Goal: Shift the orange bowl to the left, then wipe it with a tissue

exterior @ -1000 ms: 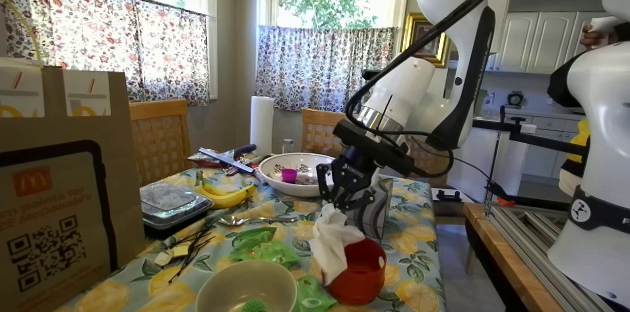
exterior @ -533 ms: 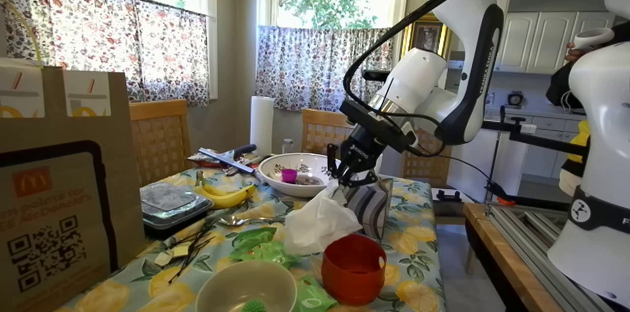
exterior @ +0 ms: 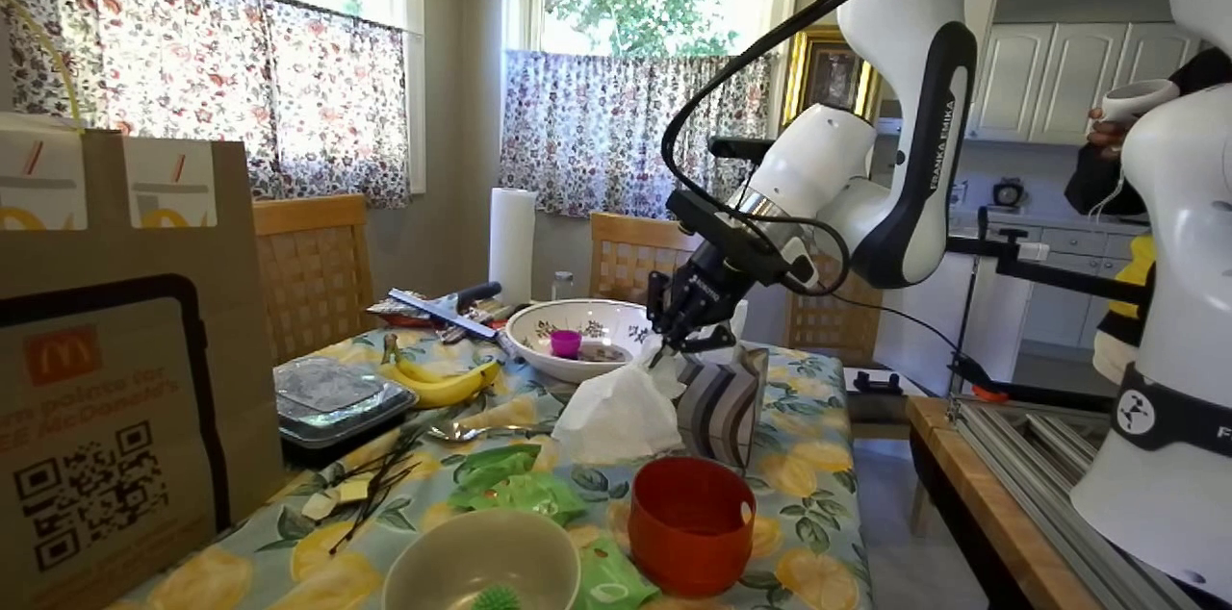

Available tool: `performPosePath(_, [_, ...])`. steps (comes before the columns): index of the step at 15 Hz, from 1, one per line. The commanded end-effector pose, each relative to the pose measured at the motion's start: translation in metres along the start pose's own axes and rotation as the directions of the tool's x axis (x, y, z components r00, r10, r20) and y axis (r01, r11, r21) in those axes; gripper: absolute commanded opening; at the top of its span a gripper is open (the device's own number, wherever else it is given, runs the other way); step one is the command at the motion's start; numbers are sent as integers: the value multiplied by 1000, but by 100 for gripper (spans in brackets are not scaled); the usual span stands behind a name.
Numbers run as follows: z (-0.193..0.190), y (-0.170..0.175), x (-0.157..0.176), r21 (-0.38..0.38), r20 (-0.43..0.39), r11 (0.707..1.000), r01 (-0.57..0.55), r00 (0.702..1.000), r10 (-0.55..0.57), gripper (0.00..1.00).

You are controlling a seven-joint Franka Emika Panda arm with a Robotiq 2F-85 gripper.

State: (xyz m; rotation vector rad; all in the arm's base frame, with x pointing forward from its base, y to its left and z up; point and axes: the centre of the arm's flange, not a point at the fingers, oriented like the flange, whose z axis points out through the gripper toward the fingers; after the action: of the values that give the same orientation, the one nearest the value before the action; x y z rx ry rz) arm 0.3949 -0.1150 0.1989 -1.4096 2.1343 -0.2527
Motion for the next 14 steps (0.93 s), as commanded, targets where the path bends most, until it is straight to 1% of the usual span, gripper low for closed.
performPosePath(1, [14,-17,5,3,30,998,-60,998,60,1])
performPosePath(3, [19,-16,4,-19,44,998,-58,997,59,1])
performPosePath(4, [20,-15,1,-15,50,998,-61,997,62,27])
performPosePath(5, [21,-14,1,-19,56,998,-62,996,63,28])
performPosePath(7, [22,-14,0,-13,54,998,-68,996,68,41])
performPosePath(8, [21,-14,-1,-11,60,998,-67,996,67,50])
performPosePath(9, [19,-14,-1,-5,59,998,-68,996,68,56])
performPosePath(10, [17,-13,-3,1,59,998,-66,996,66,65])
performPosePath(12, [11,-11,-5,13,56,998,-63,997,62,77])
performPosePath(13, [7,-10,-7,21,52,998,-61,997,59,86])
performPosePath(14, [3,-7,-10,22,54,998,-54,997,53,93])
